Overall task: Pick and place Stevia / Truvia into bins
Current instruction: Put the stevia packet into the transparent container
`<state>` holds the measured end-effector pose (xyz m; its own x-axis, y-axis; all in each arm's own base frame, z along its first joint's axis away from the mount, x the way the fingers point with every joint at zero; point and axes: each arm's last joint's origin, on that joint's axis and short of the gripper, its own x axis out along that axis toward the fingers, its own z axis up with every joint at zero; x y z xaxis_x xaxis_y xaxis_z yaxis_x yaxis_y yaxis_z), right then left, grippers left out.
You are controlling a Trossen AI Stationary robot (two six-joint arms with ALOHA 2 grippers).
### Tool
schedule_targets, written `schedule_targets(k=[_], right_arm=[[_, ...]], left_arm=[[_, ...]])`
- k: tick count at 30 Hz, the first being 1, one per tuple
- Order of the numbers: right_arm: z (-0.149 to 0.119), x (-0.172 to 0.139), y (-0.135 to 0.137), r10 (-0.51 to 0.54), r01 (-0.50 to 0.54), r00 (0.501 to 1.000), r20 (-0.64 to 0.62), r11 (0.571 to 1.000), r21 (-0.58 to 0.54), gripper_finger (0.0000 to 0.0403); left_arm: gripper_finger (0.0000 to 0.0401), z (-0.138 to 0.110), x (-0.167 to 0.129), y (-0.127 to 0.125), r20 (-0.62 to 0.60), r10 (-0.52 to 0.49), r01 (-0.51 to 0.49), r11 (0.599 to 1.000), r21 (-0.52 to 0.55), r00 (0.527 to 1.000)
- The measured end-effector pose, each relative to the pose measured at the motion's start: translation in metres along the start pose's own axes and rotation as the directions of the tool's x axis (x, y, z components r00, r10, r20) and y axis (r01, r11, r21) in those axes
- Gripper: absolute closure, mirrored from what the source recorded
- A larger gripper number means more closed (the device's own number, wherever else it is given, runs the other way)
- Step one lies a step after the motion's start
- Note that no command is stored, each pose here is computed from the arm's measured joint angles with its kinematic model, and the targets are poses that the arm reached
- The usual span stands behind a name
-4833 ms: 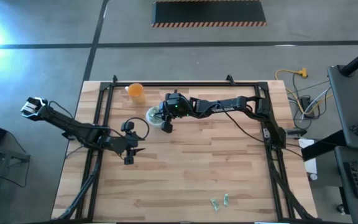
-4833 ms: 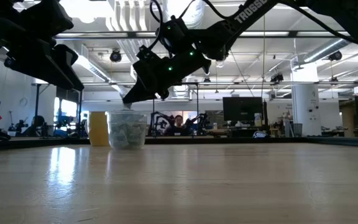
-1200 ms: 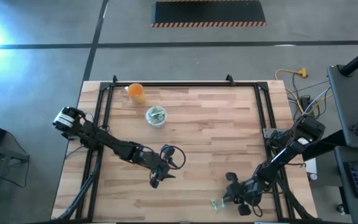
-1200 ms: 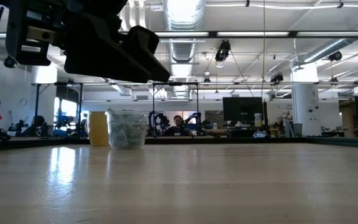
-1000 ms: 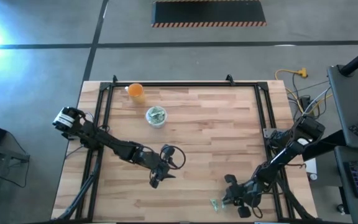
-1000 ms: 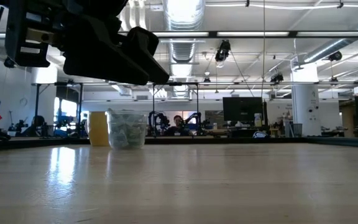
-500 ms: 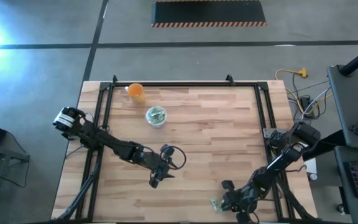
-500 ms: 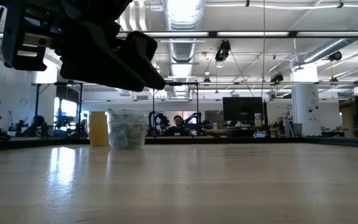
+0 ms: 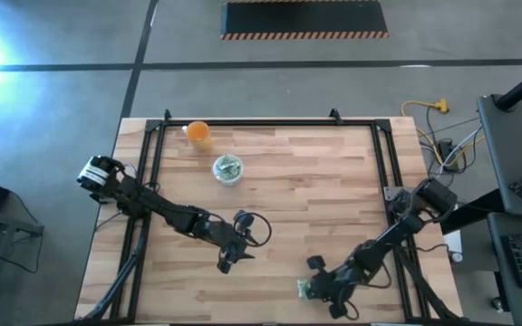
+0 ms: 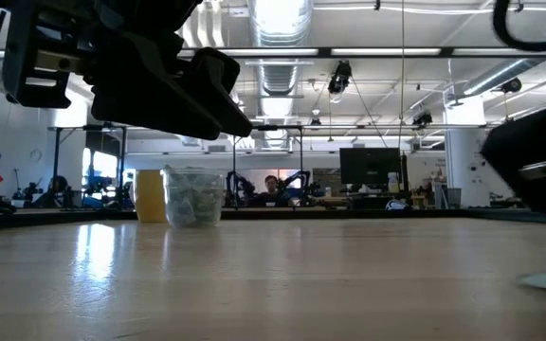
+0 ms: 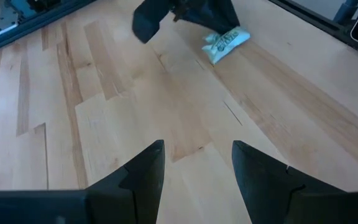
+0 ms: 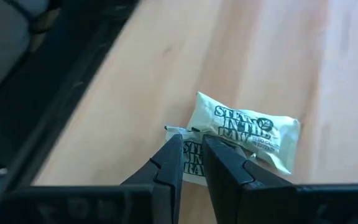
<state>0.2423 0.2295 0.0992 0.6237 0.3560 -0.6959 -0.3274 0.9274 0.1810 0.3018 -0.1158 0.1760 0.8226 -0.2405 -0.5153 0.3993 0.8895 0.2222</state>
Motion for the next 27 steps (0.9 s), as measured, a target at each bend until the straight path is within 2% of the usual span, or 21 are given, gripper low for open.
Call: schedule_targets(k=[9, 15, 21, 23, 27], right_arm=[[0.019, 0.020, -0.052, -0.099, 0.104, 0.991, 0.087, 0.993, -0.051, 0.0351], [0.034, 0.022, -0.096, -0.203, 0.199, 0.974, 0.104, 0.979, 0.048, 0.0351], [0.041, 0.019, -0.132, -0.280, 0.273, 0.953, 0.113, 0.959, 0.076, 0.0351], [0.043, 0.018, -0.142, -0.299, 0.292, 0.946, 0.126, 0.954, 0.068, 0.0351], [0.049, 0.016, -0.151, -0.312, 0.308, 0.935, 0.169, 0.950, 0.050, 0.0351]], left_arm=[[0.0230, -0.007, -0.002, -0.001, -0.083, -0.015, 0.014, 1.000, -0.009, 0.996], [0.0230, -0.009, -0.003, -0.002, -0.105, -0.019, 0.015, 0.999, -0.044, 0.994], [0.0230, -0.009, -0.003, -0.002, -0.105, -0.016, 0.011, 0.999, -0.044, 0.994], [0.0230, -0.009, -0.003, -0.001, -0.109, 0.002, -0.007, 0.999, -0.041, 0.994], [0.0230, -0.012, -0.001, 0.002, -0.144, 0.117, -0.122, 0.992, -0.026, 0.983]])
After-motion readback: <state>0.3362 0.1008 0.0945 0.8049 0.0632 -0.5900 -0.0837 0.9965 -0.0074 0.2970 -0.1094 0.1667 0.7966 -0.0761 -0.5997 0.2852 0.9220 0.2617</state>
